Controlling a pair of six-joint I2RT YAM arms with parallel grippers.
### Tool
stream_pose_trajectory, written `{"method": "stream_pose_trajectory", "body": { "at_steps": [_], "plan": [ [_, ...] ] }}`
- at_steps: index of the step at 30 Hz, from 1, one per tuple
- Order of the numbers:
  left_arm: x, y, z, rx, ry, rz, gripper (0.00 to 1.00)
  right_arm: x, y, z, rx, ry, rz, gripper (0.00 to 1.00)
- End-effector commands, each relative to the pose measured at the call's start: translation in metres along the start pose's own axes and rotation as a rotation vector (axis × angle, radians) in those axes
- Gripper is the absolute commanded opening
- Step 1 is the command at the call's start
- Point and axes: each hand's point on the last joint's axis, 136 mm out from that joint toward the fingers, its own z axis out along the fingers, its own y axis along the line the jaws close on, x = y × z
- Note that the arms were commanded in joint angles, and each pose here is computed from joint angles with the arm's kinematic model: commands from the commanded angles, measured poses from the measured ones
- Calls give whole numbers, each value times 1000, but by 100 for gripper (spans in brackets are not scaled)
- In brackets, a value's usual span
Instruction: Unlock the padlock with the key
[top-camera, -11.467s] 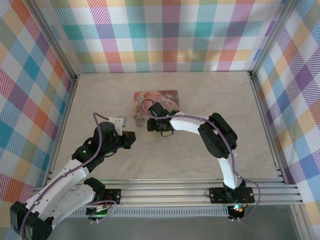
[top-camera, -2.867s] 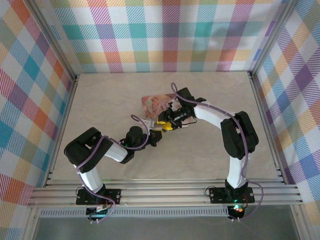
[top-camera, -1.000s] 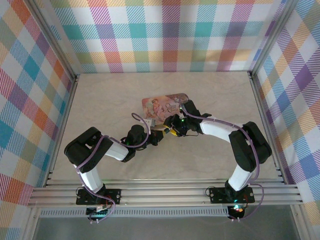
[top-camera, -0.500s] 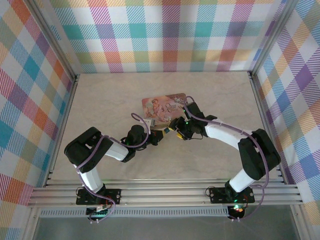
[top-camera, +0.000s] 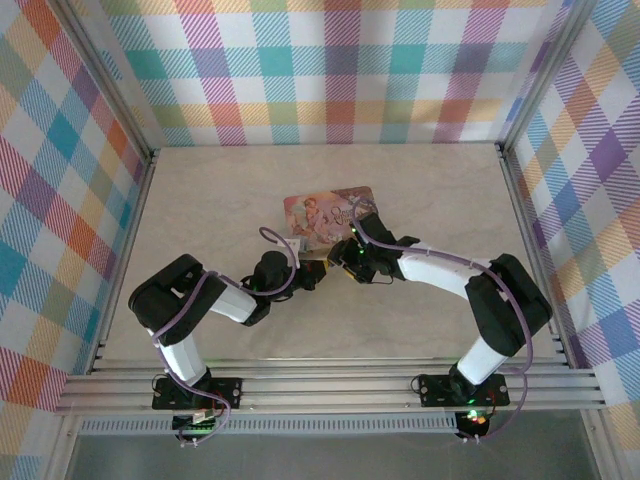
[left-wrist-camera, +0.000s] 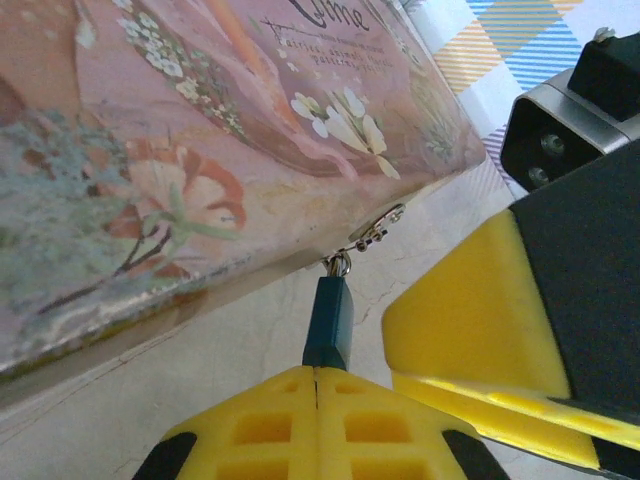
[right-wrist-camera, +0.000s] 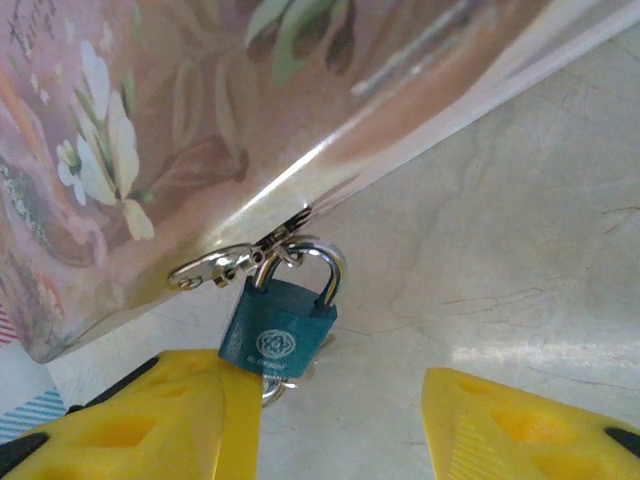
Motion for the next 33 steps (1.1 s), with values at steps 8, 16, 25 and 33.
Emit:
{"method": "stream_pose_trajectory", "body": {
  "at_steps": [8,16,25,33],
  "plan": [
    [-2,-6,-2,28,-41,-12,0,-12,6,17,-42,-64,86,54],
    [0,-5,-1,34,-45,-36,0,-13,4,24,-37,-70,114,54],
    [-1,-4,2,34,-54,-45,0,-17,8,19,-14,-90,12,55],
    [-1,-4,3,29,-55,-53,0,-17,16,20,-32,-87,-25,56]
  ]
}}
